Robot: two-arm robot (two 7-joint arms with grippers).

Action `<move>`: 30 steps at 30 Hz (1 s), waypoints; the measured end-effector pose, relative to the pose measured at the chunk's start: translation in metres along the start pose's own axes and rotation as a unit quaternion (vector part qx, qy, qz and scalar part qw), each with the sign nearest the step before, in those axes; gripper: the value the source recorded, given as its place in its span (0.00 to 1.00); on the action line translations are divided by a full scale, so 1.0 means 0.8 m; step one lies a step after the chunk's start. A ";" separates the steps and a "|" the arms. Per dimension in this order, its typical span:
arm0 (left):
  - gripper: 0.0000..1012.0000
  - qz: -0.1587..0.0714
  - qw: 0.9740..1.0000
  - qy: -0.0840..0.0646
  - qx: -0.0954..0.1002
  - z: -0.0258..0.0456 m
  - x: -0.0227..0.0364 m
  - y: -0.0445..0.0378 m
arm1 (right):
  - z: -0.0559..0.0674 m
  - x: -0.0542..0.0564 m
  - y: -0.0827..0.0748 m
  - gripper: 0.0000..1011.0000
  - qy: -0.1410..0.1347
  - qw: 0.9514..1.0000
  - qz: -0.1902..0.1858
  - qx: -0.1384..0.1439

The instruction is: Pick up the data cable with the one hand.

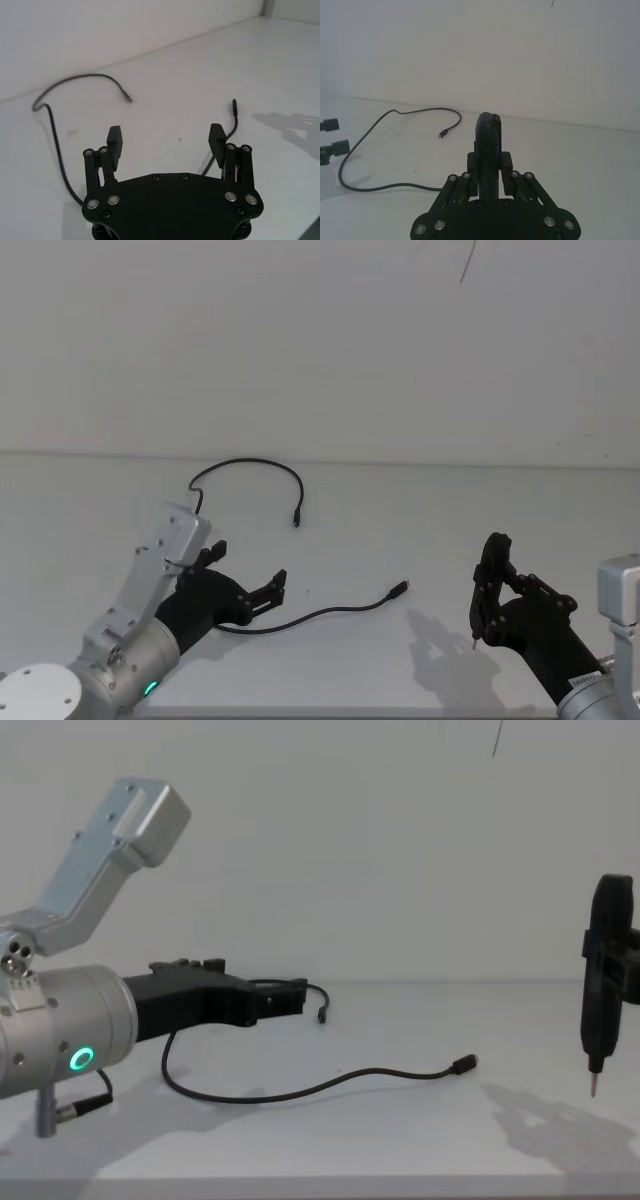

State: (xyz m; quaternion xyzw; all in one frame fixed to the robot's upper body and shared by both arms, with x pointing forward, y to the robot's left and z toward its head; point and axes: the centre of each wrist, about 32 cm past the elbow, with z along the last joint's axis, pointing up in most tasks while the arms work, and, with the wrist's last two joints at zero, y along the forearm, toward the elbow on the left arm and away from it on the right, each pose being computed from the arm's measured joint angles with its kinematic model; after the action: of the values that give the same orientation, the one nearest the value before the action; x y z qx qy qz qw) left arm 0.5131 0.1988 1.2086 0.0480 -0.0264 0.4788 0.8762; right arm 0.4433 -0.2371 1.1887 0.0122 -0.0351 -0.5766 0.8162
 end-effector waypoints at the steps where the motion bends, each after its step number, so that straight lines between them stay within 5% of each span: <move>1: 0.99 -0.003 1.000 0.004 0.004 0.0004 -0.0005 -0.001 | 0.000 0.000 0.000 0.27 0.000 1.000 0.000 0.000; 13: 0.99 -0.042 0.998 0.016 0.035 0.0040 0.0018 -0.014 | 0.000 0.000 0.000 0.27 0.000 1.000 0.000 0.000; 30: 0.99 -0.112 0.992 -0.003 0.058 0.0105 0.0234 -0.039 | 0.000 0.000 0.000 0.27 0.000 1.000 0.000 0.000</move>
State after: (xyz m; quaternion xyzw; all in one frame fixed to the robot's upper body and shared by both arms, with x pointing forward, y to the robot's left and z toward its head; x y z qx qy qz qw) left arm 0.5498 0.1966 1.2169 0.1027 0.0039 0.3786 0.9198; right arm 0.4433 -0.2371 1.1887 0.0122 -0.0351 -0.5766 0.8162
